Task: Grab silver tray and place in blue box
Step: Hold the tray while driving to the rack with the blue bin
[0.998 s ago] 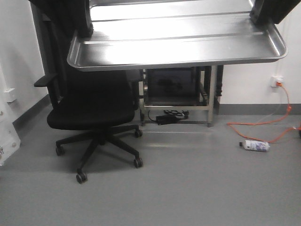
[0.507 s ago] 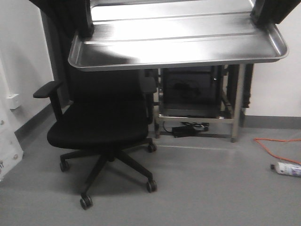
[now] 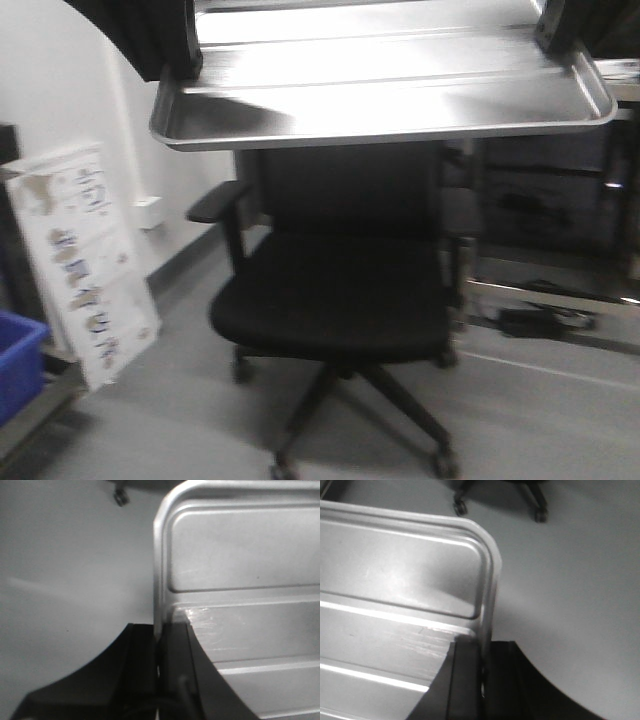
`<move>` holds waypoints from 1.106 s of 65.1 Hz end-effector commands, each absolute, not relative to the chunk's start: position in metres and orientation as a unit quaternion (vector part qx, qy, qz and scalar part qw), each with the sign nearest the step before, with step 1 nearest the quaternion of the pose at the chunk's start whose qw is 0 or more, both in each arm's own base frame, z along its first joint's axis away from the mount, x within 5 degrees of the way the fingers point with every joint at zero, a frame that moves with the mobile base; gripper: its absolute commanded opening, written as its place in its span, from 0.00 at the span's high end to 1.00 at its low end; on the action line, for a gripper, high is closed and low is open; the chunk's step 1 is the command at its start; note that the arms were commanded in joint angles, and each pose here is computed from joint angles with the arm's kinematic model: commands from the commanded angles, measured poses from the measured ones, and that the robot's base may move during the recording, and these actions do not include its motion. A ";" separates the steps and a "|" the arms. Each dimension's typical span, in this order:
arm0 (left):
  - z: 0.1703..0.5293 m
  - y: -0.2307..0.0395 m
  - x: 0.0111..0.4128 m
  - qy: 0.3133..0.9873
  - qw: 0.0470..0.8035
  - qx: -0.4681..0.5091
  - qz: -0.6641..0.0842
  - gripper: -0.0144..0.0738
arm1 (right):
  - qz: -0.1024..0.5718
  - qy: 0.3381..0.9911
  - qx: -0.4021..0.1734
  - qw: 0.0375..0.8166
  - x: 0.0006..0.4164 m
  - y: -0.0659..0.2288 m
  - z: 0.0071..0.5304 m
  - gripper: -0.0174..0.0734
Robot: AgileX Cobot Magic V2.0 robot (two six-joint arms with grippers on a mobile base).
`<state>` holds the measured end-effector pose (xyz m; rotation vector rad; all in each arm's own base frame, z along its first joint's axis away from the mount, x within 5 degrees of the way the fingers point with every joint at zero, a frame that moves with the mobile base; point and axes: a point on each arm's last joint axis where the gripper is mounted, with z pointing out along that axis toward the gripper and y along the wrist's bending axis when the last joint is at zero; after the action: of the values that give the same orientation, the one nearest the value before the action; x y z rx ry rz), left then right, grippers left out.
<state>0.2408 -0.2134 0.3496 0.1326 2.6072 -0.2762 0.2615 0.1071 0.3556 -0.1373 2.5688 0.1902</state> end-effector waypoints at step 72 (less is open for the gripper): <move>0.350 -0.219 0.248 0.957 0.268 0.060 -0.096 0.96 | 0.077 0.936 -0.058 0.338 0.260 0.103 0.380 0.74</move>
<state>0.2514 -0.2241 0.3290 0.1342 2.6522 -0.2355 0.2607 0.1064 0.3550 -0.1414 2.5799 0.1794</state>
